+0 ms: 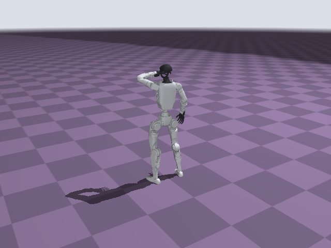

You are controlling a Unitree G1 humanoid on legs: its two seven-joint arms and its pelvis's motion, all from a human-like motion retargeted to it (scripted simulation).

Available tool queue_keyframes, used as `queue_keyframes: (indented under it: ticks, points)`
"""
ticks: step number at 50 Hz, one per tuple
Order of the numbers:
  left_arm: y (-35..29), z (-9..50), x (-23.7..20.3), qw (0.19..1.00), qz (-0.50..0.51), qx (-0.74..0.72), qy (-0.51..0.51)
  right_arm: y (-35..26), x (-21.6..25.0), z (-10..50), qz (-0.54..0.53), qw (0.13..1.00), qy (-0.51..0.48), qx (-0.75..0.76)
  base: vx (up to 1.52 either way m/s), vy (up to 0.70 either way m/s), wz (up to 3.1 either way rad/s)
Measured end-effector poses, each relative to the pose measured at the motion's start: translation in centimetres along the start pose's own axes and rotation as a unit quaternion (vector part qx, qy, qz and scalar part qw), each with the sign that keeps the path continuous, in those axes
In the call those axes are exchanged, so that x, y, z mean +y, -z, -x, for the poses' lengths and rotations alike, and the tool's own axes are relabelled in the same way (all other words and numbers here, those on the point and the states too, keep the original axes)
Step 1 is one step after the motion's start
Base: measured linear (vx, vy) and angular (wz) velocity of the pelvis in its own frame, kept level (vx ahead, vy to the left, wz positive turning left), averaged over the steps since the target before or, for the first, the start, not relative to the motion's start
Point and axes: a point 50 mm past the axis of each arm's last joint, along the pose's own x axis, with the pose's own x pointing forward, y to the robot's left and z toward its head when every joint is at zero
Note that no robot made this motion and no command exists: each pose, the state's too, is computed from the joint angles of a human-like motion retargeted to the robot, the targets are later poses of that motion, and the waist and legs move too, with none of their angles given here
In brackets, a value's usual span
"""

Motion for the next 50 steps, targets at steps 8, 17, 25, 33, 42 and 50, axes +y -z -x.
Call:
queue_keyframes:
  ticks: [8, 17, 25, 33, 42, 50]
  points:
    - [0.1, 0.3, -1.2, 0.998, 0.052, 0.005, 0.028, -0.9, -0.3, -0.3, -0.001, 1.0, 0.017, -0.013, 0.0, 0.0, -0.1]
    - [-0.9, 4.9, 0.2, 0.995, 0.061, 0.073, -0.006, -2.4, -1.5, 0.0, -0.018, 0.998, 0.037, -0.055, 0.01, 0.0, -0.17]
    - [0.1, 0.3, -0.7, 0.999, 0.034, 0.007, 0.008, -0.3, -1.3, 0.0, 0.001, 1.0, 0.023, -0.007, 0.02, 0.01, 0.27]
    - [0.3, -0.1, -0.9, 0.999, 0.039, 0.002, 0.024, -0.6, -1.2, -0.1, -0.01, 0.999, 0.029, -0.012, 0.01, 0.0, -0.02]
    - [-0.5, 4.3, 0.3, 0.996, 0.053, 0.067, -0.001, -1.2, -1.3, 0.2, -0.035, 0.998, 0.041, -0.038, 0.01, 0.0, -0.11]
    - [-0.3, -0.1, -0.7, 0.999, 0.04, -0.007, 0.003, 0.8, 0.1, 0.3, -0.022, 1.0, 0.009, 0.007, 0.02, 0.01, 0.29]
